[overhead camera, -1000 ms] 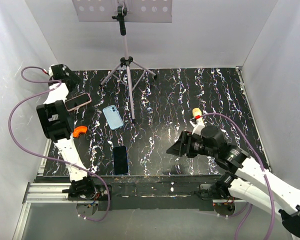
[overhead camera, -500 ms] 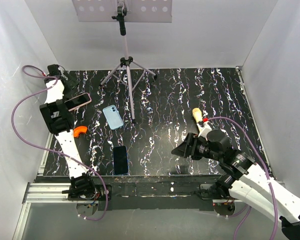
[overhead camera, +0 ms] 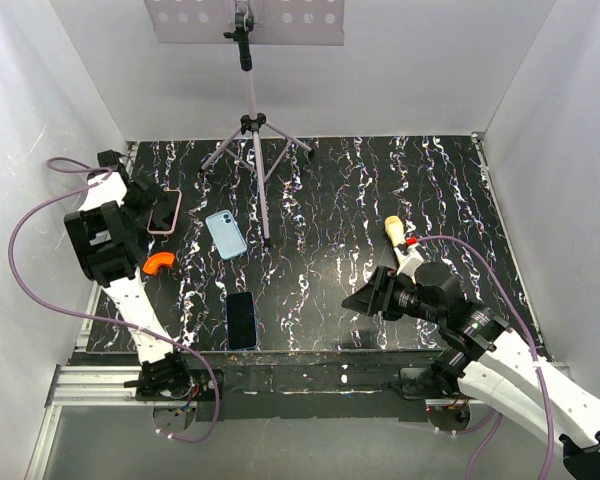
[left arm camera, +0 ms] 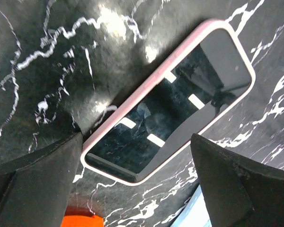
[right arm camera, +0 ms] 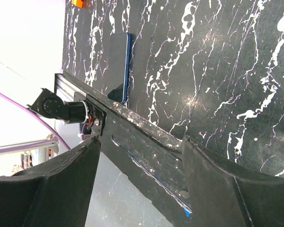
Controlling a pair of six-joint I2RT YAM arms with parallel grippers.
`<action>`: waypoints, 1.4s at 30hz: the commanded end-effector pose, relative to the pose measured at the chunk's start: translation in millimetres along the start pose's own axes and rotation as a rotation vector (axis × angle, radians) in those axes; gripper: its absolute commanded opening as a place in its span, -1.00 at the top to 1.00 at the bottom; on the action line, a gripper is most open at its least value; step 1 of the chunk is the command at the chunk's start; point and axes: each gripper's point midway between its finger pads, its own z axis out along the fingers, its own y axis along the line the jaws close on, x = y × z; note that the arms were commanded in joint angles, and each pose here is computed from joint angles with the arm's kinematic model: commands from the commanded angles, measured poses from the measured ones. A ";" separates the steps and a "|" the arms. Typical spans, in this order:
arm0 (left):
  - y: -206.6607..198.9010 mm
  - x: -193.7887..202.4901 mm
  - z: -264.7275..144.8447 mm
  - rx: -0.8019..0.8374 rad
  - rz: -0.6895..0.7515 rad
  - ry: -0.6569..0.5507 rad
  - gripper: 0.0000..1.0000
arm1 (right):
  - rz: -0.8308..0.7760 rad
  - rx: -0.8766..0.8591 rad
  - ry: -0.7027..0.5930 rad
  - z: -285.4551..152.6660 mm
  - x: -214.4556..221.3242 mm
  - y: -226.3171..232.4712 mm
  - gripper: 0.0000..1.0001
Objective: Take the phone out of the phone case
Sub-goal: Pick up the phone at the center of the board.
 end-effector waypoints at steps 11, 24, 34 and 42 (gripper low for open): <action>-29.0 38.7 -11.6 -0.111 0.343 0.026 -0.96 | 0.007 -0.065 -0.057 -7.7 -3.9 6.8 -0.49; -26.5 12.9 24.5 -0.256 0.389 0.034 -0.90 | 0.009 -0.032 -0.077 -17.2 -5.3 2.4 -0.49; -53.0 -0.8 -4.0 -0.190 0.362 -0.049 0.69 | 0.025 -0.026 -0.066 -15.7 -8.0 6.7 -0.49; -89.2 0.3 -126.9 0.057 0.199 -0.240 1.00 | 0.036 0.040 -0.049 -8.9 -11.5 1.3 -0.48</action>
